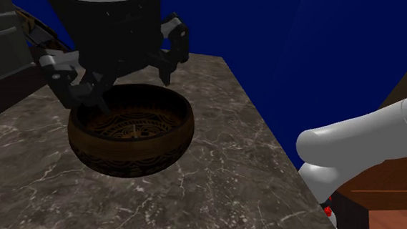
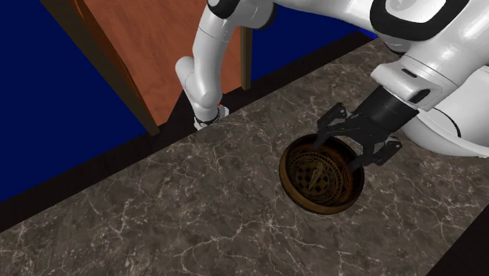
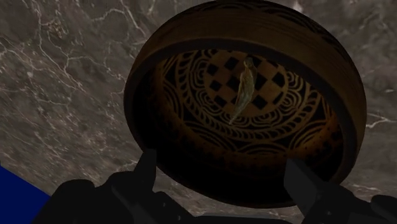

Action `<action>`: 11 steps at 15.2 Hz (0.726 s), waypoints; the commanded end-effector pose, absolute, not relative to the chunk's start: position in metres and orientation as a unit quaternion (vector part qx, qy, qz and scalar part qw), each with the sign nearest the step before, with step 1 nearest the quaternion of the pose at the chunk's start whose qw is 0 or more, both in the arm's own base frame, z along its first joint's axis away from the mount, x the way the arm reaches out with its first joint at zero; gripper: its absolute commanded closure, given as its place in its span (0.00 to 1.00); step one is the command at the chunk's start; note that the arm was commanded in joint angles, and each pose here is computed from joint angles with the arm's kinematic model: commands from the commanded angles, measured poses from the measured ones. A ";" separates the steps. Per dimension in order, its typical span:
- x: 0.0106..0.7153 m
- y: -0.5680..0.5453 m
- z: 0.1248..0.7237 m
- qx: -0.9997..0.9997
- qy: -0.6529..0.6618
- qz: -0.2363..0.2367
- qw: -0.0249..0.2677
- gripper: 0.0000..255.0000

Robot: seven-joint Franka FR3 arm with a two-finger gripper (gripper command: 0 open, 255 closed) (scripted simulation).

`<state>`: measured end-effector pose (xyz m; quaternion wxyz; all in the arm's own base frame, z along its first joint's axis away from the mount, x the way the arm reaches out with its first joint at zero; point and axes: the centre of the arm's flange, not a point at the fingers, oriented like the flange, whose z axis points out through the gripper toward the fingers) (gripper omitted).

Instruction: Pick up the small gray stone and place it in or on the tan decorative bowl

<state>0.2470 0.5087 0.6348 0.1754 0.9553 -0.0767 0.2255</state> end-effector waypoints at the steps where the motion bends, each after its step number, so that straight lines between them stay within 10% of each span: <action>1: 0.238 0.516 0.651 0.955 -0.077 0.225 0.176 0.00; 11: 0.229 0.525 0.671 0.955 -0.077 0.225 0.176 0.00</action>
